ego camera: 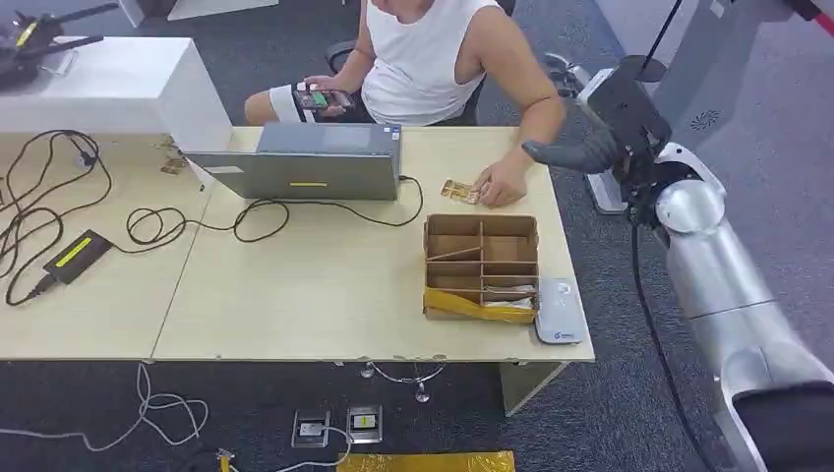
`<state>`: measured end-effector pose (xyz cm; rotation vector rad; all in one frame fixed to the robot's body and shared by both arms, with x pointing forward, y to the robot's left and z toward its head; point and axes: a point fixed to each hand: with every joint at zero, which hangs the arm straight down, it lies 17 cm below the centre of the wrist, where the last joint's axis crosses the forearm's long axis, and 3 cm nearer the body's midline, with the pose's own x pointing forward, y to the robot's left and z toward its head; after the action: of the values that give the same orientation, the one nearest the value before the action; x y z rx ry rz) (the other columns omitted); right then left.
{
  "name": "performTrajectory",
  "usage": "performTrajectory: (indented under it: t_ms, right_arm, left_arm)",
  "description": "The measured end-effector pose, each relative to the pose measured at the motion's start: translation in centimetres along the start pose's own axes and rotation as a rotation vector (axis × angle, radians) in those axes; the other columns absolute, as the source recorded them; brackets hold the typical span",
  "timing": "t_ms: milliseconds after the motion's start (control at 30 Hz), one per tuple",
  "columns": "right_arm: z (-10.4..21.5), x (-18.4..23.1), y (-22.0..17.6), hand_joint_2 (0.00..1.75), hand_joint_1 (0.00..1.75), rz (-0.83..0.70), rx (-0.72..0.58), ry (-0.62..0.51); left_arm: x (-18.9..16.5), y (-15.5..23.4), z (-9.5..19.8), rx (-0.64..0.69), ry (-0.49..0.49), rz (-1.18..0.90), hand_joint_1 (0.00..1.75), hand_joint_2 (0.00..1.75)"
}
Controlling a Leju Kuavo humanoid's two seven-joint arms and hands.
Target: Pass the card to the sensor for recognition and then transmit it.
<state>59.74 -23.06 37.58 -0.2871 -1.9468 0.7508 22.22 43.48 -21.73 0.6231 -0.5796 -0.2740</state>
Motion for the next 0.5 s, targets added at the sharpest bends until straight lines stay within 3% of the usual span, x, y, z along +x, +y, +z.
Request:
performTrajectory:
  t_ms: [233, 500]
  right_arm:
    - [6.1, -1.8, 6.2, 1.75, 0.00, -0.064, 0.122, 0.036]
    - [9.7, -2.3, 9.9, 1.75, 0.00, -0.065, 0.187, 0.062]
  left_arm:
    - [-1.0, 0.4, 0.1, 0.013, 0.017, 0.009, 0.00, 0.00]
    - [-1.4, 0.6, 0.2, 0.018, 0.025, 0.011, 0.00, 0.00]
